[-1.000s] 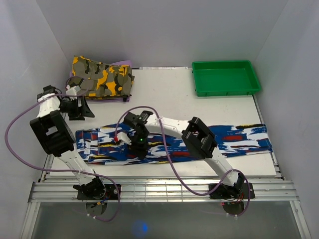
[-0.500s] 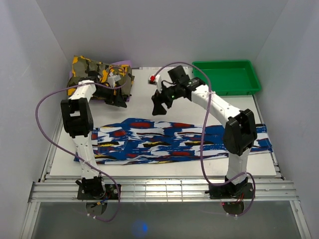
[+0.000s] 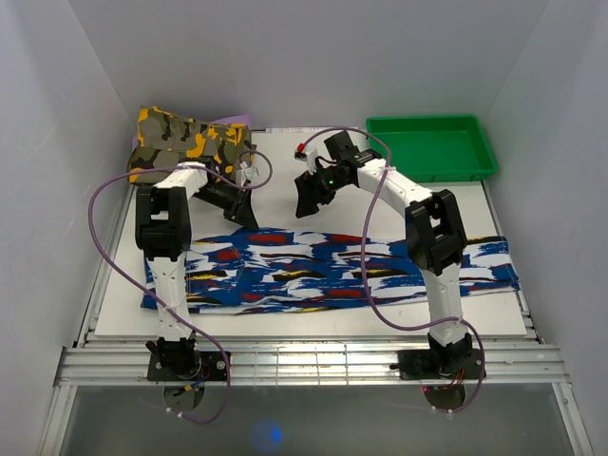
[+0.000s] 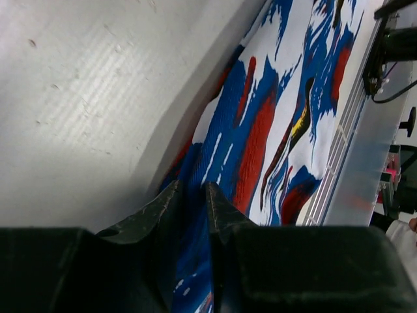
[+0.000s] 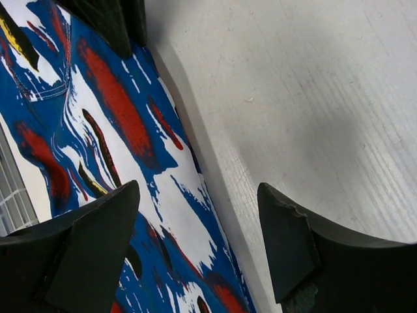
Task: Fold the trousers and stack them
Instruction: Fold the trousers
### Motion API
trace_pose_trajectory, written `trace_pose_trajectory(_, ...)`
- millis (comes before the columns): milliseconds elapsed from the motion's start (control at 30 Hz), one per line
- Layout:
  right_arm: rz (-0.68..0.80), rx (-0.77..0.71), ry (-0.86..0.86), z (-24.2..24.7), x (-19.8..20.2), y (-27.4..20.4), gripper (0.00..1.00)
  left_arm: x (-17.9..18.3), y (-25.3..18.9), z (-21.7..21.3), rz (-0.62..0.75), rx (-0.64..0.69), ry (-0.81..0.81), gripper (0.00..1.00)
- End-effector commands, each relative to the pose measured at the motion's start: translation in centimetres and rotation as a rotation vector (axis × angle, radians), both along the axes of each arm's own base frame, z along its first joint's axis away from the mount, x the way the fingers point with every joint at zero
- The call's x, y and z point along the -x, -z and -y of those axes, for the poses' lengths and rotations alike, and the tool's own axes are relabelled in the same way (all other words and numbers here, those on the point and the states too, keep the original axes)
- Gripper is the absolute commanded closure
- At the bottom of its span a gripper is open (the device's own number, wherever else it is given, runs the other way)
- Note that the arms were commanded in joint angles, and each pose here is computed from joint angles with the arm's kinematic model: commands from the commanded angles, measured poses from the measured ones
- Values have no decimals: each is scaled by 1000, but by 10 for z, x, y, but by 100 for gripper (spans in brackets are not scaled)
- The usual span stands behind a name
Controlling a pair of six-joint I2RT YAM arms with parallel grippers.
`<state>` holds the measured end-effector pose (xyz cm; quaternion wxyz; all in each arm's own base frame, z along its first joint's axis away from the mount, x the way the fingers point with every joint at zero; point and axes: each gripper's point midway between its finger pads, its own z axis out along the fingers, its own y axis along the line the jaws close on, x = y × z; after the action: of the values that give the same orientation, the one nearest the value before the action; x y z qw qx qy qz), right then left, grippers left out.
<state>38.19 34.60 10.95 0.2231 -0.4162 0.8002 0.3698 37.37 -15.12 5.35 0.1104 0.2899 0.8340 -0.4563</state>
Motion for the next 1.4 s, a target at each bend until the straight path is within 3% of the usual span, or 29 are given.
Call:
trace_pose_trajectory(0, 10, -55, 5, -9, -9, -16, 22, 10, -40, 1, 165, 4, 78, 69)
trace_pose_trajectory(33, 7, -56, 8, -7, -10, -15, 22, 12, -40, 1, 175, -3, 89, 64)
trace_pose_trajectory(67, 4, -57, 8, -8, -11, -14, 22, 14, -39, 0, 180, -8, 93, 54)
trace_pose_trajectory(100, -4, -59, 7, -8, -11, -11, 22, 15, -37, -1, 188, -20, 99, 32)
trace_pose_trajectory(167, -13, -63, 6, -9, -10, -11, 22, 10, -38, -2, 224, -30, 97, 28)
trace_pose_trajectory(300, -17, -62, 9, -8, -10, -9, 22, 6, -41, 1, 273, -38, 134, 54)
trace_pose_trajectory(433, -14, -70, 30, -4, -20, -11, 22, 10, -55, 9, 372, -53, 205, 100)
trace_pose_trajectory(667, -59, -96, 10, -11, -18, -2, 22, 38, -66, 14, 497, -103, 330, 100)
trace_pose_trajectory(767, -85, -118, -15, -17, -13, -1, 23, 44, -67, 13, 592, -154, 351, 100)
trace_pose_trajectory(833, -104, -137, -20, -23, -11, -2, 23, 45, -79, 17, 740, -183, 391, 100)
trace_pose_trajectory(900, -117, -150, -30, -31, -8, -2, 23, 67, -55, 13, 762, -255, 467, 100)
trace_pose_trajectory(933, -120, -153, -35, -34, -6, -2, 23, 67, -60, 13, 850, -280, 492, 100)
trace_pose_trajectory(1100, -109, -127, -91, -52, 9, 9, 23, 105, -12, 3, 909, -401, 590, 100)
trace_pose_trajectory(1367, -99, -90, -202, -72, 38, 24, 23, 122, 31, -17, 1028, -555, 589, 100)
